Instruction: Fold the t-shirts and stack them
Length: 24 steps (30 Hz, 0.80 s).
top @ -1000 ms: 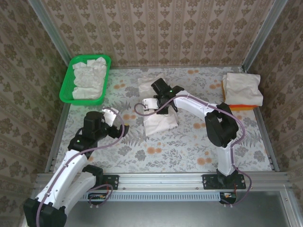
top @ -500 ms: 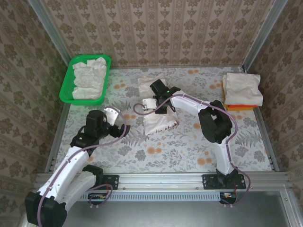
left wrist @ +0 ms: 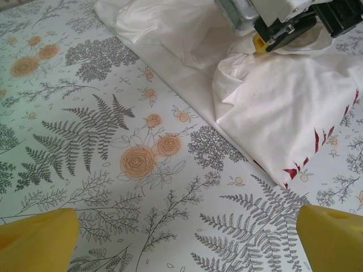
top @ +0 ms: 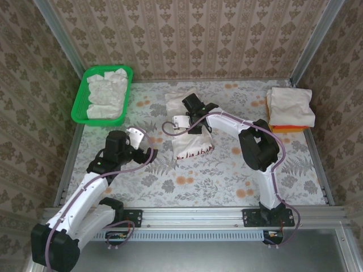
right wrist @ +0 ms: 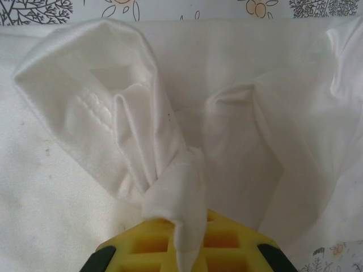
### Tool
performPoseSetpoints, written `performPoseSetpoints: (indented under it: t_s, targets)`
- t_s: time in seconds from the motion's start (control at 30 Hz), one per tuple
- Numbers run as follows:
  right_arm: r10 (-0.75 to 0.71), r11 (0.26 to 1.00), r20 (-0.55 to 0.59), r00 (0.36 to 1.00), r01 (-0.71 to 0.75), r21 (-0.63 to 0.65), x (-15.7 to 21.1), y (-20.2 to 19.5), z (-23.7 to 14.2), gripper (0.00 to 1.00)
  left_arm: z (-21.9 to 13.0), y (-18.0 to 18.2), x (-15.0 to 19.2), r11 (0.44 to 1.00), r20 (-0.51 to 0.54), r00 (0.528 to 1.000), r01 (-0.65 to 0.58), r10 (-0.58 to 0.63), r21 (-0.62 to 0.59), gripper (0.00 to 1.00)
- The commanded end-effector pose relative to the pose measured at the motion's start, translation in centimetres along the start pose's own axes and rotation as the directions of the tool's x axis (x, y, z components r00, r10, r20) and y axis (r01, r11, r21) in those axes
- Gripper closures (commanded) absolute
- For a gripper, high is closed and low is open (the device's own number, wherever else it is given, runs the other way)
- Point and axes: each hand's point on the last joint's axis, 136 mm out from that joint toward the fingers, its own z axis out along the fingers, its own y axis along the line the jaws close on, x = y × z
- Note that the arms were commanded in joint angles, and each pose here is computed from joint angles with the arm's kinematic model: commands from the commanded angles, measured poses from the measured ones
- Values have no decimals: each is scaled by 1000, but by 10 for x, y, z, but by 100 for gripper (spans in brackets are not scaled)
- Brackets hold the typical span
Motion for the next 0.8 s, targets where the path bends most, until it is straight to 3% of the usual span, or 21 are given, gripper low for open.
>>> performPoseSetpoints:
  t_s: [0.0,0.1,0.13,0.27,0.33,0.43,0.57,0.67,0.77]
  targets:
    - [5,1000,13,1000,-6,19,-1,-5,4,97,-2,-4,-10,1000,31,999,12,-13,16,0]
    - [16,999,24,1000,-17,51,-3,-12,4,77,-1,-4,-9,1000,34,999,13,-14,17,0]
    - [30,997,35,999,-33,71,-5,-17,1,74,-1,-5,-9,1000,36,999,14,-14,17,0]
    - [125,965,112,986,-147,218,-13,-51,-23,39,5,-7,-13,999,53,998,18,-19,27,0]
    - [187,936,143,972,-220,273,-11,-63,-36,29,11,-9,-18,999,61,998,20,-22,37,0]
    - [289,886,206,935,-343,311,-5,-68,-55,23,26,-11,-23,999,56,998,29,-30,31,0]
    - [482,790,294,826,-554,261,3,-58,-74,21,53,-26,-29,996,32,999,27,-30,81,0]
    - [450,854,312,837,-505,123,-3,-14,-76,19,71,-27,-32,995,25,998,49,-52,91,0]
    - [290,951,317,903,-309,11,-4,39,-76,18,83,-22,-33,996,18,998,54,-56,77,0]
